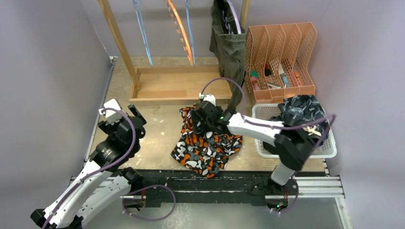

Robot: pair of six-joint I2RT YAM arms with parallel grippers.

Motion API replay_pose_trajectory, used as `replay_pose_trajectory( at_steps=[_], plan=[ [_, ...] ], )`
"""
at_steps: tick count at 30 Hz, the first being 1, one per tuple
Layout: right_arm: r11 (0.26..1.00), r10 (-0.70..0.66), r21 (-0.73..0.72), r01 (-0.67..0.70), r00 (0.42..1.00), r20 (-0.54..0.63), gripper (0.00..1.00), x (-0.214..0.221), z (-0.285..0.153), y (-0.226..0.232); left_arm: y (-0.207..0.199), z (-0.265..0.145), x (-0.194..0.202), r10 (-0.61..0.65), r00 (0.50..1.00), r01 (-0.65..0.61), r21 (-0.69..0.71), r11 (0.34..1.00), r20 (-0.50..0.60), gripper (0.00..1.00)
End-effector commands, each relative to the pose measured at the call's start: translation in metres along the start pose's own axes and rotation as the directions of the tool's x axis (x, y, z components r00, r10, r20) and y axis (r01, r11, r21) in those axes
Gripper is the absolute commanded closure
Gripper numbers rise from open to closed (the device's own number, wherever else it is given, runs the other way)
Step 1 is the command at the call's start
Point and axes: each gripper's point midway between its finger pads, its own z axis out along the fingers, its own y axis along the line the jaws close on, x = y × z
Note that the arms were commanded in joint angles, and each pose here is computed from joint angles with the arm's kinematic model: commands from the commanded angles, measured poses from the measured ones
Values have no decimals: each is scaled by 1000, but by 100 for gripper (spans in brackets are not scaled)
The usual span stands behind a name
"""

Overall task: Remove the shorts from the hanger
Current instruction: Pick up the shorts at the center of the board.

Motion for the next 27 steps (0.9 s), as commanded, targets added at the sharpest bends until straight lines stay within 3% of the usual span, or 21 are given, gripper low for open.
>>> replay_pose_trajectory(
  at_steps=[1,6,14,16,19,22,27],
  plan=[
    [997,-67,40,71,993,-95,0,37,33,-7,3,0,-7,-28,999,28,-19,999,23,13],
    [992,-88,78,102,982,-165,2,75,52,-15,3,0,-6,-22,1000,22,-19,1000,20,12],
    [990,-17,134,39,986,-165,56,128,57,-18,3,0,-6,-17,1000,17,-23,1000,19,12],
    [990,-30,134,44,994,-108,68,117,39,-7,4,0,-6,-17,1000,18,-24,1000,20,12],
    [1000,-5,8,5,1000,23,100,82,-7,22,4,0,-6,-16,1000,16,-23,1000,20,12],
    [992,46,-126,-30,991,122,100,45,-52,34,3,0,-6,-12,1000,12,-21,1000,17,12],
    [992,76,-112,-53,973,218,100,-3,-113,17,1,0,-5,-7,1000,7,-14,1000,12,12]
  ],
)
